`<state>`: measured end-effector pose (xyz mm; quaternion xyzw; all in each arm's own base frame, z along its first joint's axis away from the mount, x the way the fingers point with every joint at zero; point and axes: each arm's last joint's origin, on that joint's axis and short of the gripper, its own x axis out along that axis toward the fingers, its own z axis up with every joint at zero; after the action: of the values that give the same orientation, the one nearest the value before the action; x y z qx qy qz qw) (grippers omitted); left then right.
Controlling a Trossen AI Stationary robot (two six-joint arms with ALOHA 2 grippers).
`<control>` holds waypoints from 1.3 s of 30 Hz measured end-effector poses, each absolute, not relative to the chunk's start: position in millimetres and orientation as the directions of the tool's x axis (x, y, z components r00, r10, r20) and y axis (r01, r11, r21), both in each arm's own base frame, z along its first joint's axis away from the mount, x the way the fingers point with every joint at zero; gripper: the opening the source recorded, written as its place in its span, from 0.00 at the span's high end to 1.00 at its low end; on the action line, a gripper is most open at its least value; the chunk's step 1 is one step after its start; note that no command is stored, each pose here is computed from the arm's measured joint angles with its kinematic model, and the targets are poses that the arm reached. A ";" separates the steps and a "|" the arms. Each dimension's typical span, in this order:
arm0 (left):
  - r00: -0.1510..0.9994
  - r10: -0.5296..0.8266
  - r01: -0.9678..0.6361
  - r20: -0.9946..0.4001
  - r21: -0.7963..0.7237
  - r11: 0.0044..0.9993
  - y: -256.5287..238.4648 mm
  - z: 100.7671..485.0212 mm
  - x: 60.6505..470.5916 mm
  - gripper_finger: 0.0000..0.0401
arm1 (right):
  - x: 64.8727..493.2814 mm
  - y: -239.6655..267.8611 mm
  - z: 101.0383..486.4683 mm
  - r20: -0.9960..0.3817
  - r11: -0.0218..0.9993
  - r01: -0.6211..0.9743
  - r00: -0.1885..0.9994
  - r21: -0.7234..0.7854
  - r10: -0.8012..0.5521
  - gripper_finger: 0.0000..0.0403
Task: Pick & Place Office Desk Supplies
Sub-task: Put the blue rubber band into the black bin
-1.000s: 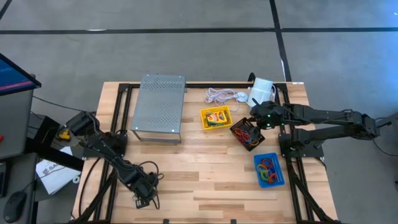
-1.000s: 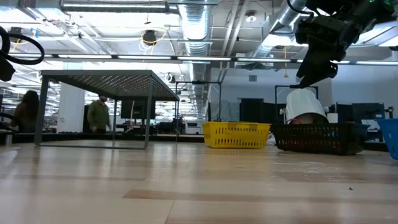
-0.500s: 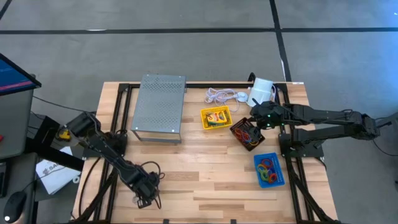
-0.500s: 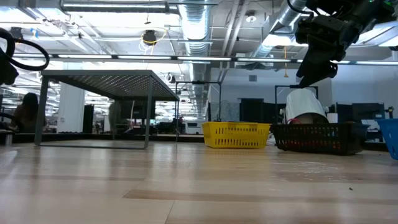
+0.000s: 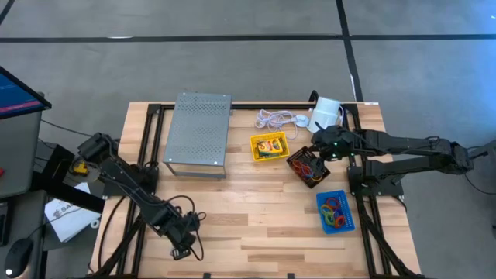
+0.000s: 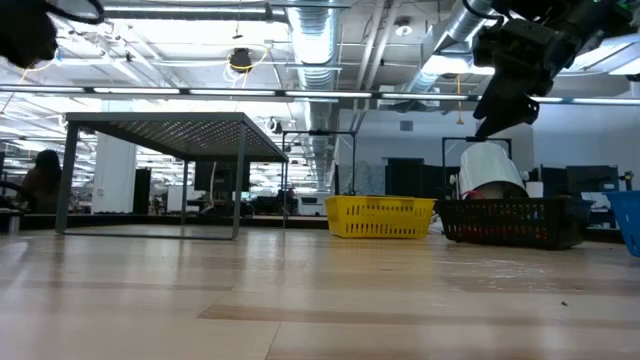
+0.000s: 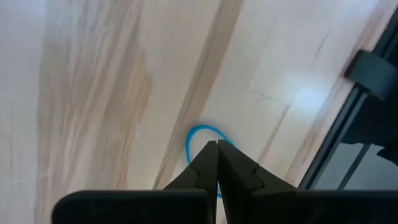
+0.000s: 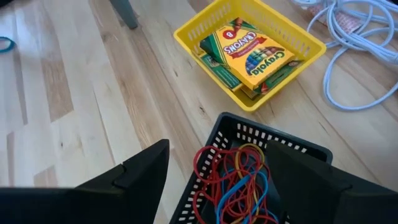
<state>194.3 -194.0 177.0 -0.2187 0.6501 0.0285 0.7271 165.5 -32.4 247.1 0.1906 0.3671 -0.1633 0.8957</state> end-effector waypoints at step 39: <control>0.053 -0.109 0.085 -0.993 -0.104 0.991 -207.9 131.5 196.7 0.76 | 167.2 -30.5 248.4 -0.707 0.877 0.404 0.699 0.261 -0.111 0.34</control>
<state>196.7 -207.9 131.5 -0.0086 0.6848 -0.0667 0.7256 167.2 -30.5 248.4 0.2025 0.3608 -0.1432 0.8991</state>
